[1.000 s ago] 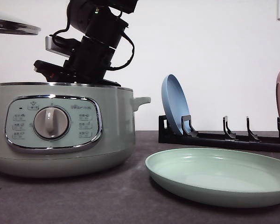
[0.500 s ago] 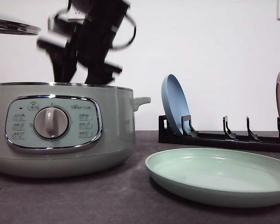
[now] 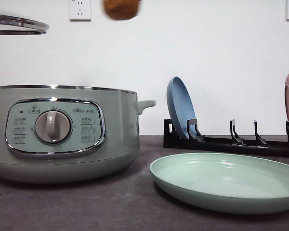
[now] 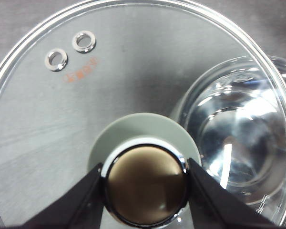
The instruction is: Transfer potato from steamer to green plate
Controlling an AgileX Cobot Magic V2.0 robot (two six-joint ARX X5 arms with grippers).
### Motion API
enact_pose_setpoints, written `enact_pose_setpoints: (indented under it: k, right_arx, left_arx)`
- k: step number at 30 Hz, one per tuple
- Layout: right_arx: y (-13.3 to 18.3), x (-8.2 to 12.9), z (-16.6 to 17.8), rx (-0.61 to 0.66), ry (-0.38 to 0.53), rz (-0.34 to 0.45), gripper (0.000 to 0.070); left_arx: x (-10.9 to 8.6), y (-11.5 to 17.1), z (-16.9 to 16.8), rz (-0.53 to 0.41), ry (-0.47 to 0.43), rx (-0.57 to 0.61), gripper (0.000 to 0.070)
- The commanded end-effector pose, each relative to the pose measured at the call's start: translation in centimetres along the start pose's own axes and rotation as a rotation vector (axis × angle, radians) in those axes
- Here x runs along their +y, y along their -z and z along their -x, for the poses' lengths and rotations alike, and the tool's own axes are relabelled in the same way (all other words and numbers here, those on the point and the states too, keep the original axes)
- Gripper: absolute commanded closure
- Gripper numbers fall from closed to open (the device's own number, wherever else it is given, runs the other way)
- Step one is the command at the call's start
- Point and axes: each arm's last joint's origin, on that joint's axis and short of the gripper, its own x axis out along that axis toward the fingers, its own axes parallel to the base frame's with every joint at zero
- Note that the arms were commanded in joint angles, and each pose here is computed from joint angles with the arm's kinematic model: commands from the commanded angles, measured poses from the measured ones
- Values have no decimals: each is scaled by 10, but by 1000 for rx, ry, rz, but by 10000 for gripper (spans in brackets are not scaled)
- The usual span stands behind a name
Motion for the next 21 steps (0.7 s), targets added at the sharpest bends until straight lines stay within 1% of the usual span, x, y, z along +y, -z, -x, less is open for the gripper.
enact_pose_setpoints:
  k: [1, 5, 10, 13, 16, 21]
  right_arx:
    - [1, -4, 12, 4, 8, -4, 536]
    - [16, -16, 37, 2, 19, -32, 536]
    - [55, -29, 54, -5, 66, -77, 535]
    - [91, -34, 55, -14, 90, -108, 535]
    - [122, -35, 51, -31, 102, -160, 535]
    - [169, -34, 32, -50, 103, -267, 535]
  left_arx:
    - [-1, -6, 7, 1, 32, -65, 700]
    - [-4, -7, 7, 1, 89, -70, 700]
    - [-11, -7, 7, -19, 123, -70, 700]
    - [-17, -7, 7, -36, 137, -71, 700]
    - [-24, -7, 8, -60, 158, -69, 700]
    - [-38, -7, 8, -103, 194, -69, 700]
